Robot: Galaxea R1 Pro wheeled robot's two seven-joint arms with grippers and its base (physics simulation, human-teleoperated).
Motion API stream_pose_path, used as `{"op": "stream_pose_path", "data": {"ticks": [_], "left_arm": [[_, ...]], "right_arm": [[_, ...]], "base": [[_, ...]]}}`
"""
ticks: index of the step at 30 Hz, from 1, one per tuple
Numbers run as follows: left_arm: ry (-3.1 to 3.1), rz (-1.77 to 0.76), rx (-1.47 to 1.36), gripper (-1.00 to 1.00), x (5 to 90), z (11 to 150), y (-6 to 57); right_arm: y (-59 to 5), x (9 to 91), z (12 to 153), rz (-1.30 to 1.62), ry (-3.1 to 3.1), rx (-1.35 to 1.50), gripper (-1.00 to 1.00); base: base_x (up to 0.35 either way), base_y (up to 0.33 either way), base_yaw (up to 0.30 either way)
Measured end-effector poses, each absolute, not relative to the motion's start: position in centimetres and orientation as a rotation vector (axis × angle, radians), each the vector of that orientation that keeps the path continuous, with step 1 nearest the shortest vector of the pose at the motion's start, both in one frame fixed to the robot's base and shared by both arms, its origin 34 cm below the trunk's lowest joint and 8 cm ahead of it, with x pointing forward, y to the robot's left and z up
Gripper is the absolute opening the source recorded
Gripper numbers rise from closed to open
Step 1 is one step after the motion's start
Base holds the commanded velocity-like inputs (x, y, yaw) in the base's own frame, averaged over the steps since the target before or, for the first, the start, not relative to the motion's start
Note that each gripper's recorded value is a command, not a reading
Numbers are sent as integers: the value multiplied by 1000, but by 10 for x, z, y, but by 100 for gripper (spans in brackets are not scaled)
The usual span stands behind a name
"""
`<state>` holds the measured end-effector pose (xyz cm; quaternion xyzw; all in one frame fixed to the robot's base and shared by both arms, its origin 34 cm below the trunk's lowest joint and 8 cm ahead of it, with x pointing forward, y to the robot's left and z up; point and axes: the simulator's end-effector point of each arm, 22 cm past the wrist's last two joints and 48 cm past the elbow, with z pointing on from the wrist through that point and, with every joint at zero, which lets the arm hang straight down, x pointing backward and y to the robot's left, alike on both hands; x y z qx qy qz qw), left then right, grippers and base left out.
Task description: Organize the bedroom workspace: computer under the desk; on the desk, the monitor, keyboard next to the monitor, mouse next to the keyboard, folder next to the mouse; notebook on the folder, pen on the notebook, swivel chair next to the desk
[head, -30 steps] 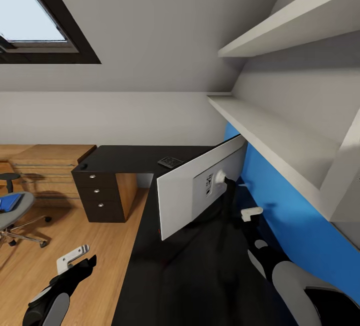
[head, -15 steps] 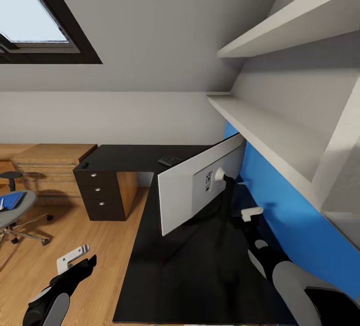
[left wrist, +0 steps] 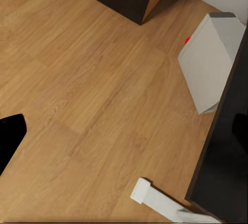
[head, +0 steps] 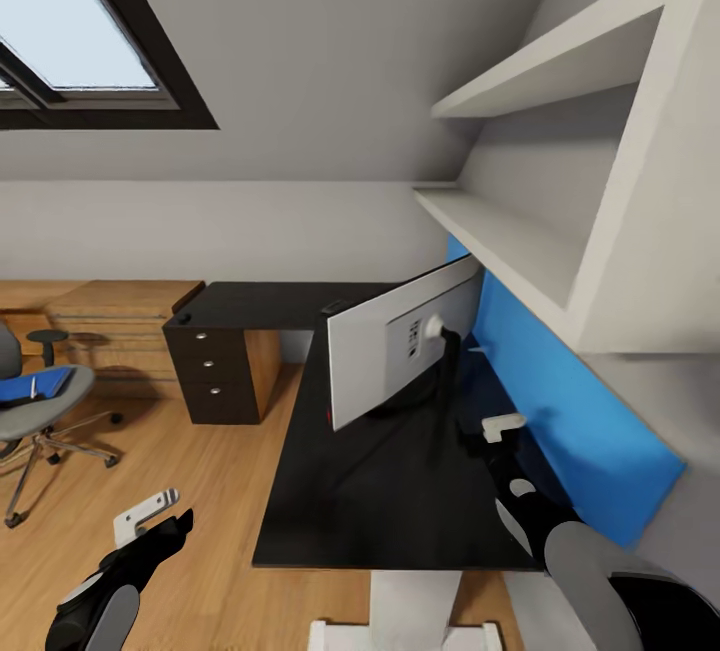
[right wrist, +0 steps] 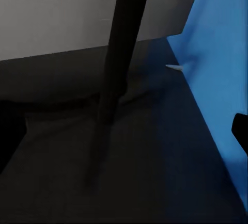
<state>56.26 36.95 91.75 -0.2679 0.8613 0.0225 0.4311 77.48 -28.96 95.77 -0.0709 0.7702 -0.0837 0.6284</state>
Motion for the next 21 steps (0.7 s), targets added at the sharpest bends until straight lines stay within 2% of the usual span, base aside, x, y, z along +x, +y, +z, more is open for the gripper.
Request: {"op": "stream_pose_path", "data": {"ticks": [12, 21], "left_arm": [[2148, 57, -669, 100, 562, 917, 370], [2150, 55, -669, 100, 562, 917, 370]], "right_arm": [[-288, 775, 958, -189, 1764, -163, 100], [-279, 775, 954, -180, 1792, -158, 100]], "base": [[-274, 209, 0], [-102, 299, 0]]}}
